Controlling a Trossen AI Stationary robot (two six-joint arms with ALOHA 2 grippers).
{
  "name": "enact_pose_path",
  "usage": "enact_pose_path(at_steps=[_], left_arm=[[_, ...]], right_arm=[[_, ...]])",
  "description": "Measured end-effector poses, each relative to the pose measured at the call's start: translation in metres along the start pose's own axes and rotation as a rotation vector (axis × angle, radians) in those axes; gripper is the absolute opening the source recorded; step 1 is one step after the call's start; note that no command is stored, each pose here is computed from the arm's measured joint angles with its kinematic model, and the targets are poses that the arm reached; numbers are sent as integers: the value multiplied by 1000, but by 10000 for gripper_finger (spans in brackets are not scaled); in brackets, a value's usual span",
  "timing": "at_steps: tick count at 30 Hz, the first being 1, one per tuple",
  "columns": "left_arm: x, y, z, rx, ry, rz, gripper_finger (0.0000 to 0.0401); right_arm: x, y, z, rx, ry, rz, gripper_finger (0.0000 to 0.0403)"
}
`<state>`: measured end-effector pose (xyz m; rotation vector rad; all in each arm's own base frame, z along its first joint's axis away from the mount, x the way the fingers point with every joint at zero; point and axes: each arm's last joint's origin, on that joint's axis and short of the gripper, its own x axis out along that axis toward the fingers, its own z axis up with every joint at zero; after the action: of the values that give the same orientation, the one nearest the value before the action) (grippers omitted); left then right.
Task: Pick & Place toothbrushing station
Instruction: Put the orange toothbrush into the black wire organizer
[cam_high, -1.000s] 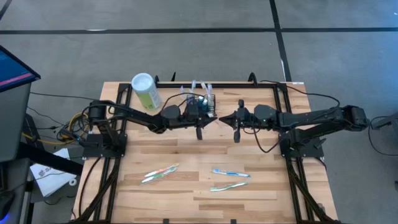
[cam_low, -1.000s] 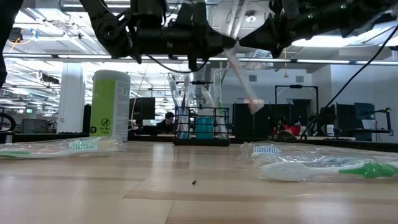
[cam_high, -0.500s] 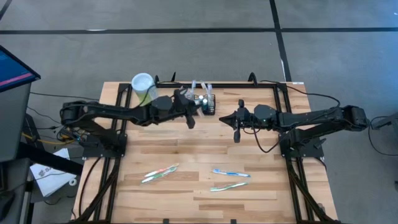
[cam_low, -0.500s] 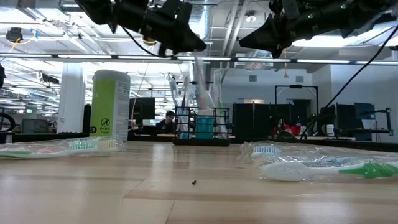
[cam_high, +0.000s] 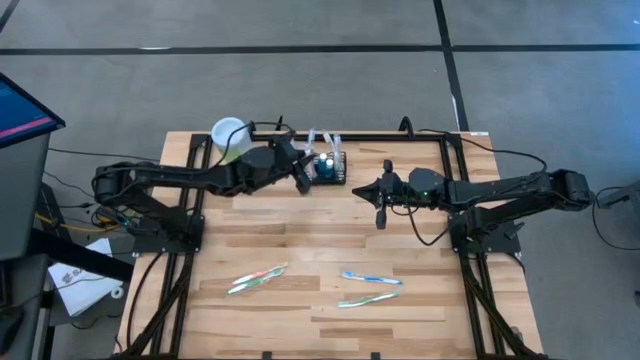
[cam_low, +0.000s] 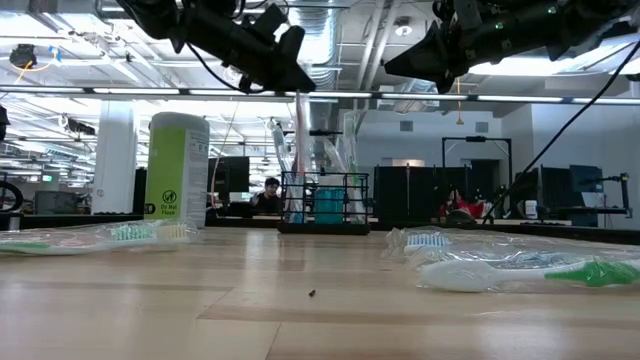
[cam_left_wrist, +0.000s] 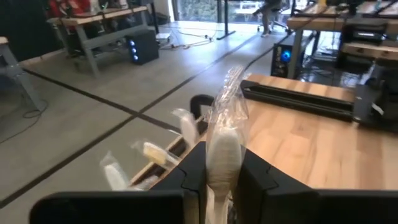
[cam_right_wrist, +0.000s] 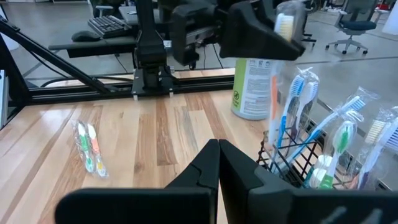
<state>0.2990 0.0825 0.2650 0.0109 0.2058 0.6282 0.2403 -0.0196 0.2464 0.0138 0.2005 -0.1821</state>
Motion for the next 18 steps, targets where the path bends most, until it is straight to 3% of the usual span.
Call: enact_pose_path(at_steps=[18], left_arm=[[-4,13,9,-24,-30,15,45]], right_arm=[[0,0,-1,-1,7,0,0]])
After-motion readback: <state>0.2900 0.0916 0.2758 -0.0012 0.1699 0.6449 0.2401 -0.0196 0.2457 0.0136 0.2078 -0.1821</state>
